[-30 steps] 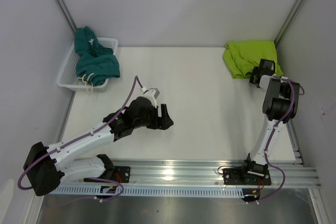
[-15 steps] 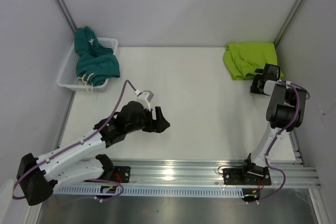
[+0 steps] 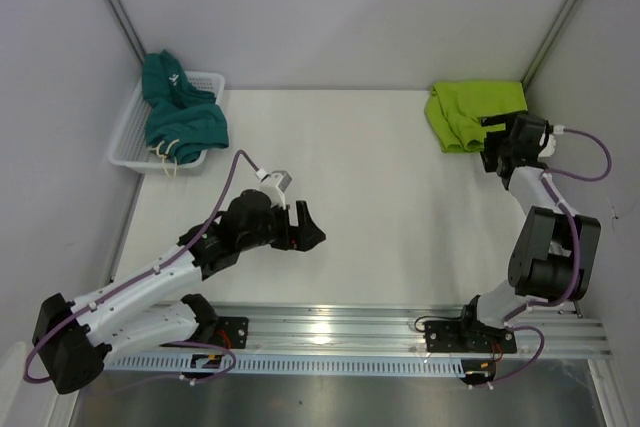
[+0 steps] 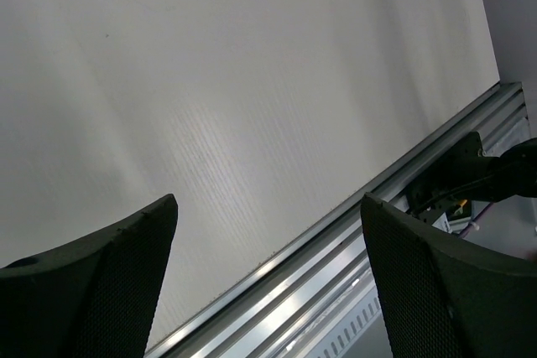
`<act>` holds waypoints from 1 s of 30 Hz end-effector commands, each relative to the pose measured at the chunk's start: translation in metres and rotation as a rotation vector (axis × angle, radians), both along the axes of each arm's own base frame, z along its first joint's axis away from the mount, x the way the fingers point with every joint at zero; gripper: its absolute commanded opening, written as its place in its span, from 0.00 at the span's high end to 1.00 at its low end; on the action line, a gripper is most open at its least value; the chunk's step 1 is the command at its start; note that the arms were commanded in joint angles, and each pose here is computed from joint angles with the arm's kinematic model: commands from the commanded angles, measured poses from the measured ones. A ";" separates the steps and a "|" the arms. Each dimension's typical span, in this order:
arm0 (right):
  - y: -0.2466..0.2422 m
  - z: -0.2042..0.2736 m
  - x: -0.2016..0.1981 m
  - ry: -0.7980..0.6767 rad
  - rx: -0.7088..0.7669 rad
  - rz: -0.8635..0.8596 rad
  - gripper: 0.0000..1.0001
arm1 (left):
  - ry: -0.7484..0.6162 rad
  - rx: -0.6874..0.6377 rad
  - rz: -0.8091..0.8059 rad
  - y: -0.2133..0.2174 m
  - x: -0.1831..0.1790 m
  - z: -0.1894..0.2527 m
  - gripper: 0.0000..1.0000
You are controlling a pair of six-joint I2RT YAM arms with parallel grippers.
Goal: Fold and stack the shorts
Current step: Neatly place the folded shorts to the corner, then grab the shorts from the pile
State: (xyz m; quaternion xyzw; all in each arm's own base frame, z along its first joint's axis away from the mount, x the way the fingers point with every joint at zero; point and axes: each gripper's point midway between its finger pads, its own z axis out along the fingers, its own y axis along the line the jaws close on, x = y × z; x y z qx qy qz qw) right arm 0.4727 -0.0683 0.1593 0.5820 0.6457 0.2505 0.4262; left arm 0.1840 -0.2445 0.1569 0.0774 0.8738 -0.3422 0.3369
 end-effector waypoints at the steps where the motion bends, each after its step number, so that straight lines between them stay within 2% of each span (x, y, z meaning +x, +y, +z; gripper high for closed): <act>1: 0.033 0.026 -0.008 -0.061 -0.165 0.196 0.01 | -0.031 -0.012 -0.011 -0.001 0.009 0.007 0.09; 6: 0.088 0.050 -0.033 -0.162 -0.320 0.391 0.01 | -0.061 0.003 0.007 0.005 0.018 0.013 0.01; 11: 0.162 0.035 -0.076 -0.145 -0.495 0.598 0.01 | -0.093 0.012 0.038 0.014 0.023 0.018 0.01; 14: 0.199 0.023 -0.103 -0.170 -0.542 0.730 0.01 | -0.104 0.018 0.057 0.020 0.026 0.018 0.01; 19: 0.231 0.010 -0.136 -0.232 -0.621 0.836 0.01 | -0.142 0.041 0.120 0.036 0.037 0.022 0.01; 22: 0.243 -0.005 -0.149 -0.213 -0.632 0.888 0.01 | -0.163 0.090 0.207 0.059 0.056 0.033 0.01; 23: 0.247 -0.009 -0.152 -0.208 -0.633 0.905 0.01 | -0.201 0.092 0.275 0.073 0.072 0.054 0.01; 25: 0.255 -0.015 -0.157 -0.199 -0.635 0.933 0.01 | -0.197 0.153 0.333 0.091 0.084 0.056 0.01; 26: 0.257 -0.018 -0.159 -0.198 -0.632 0.945 0.02 | -0.235 0.148 0.416 0.108 0.100 0.083 0.01; 28: 0.265 -0.020 -0.163 -0.211 -0.618 0.970 0.02 | -0.187 0.195 0.477 0.126 0.112 0.079 0.01; 29: 0.268 -0.021 -0.165 -0.213 -0.611 0.982 0.03 | -0.212 0.184 0.550 0.143 0.125 0.102 0.01; 30: 0.271 -0.021 -0.167 -0.217 -0.609 0.993 0.02 | -0.207 0.208 0.600 0.155 0.131 0.102 0.01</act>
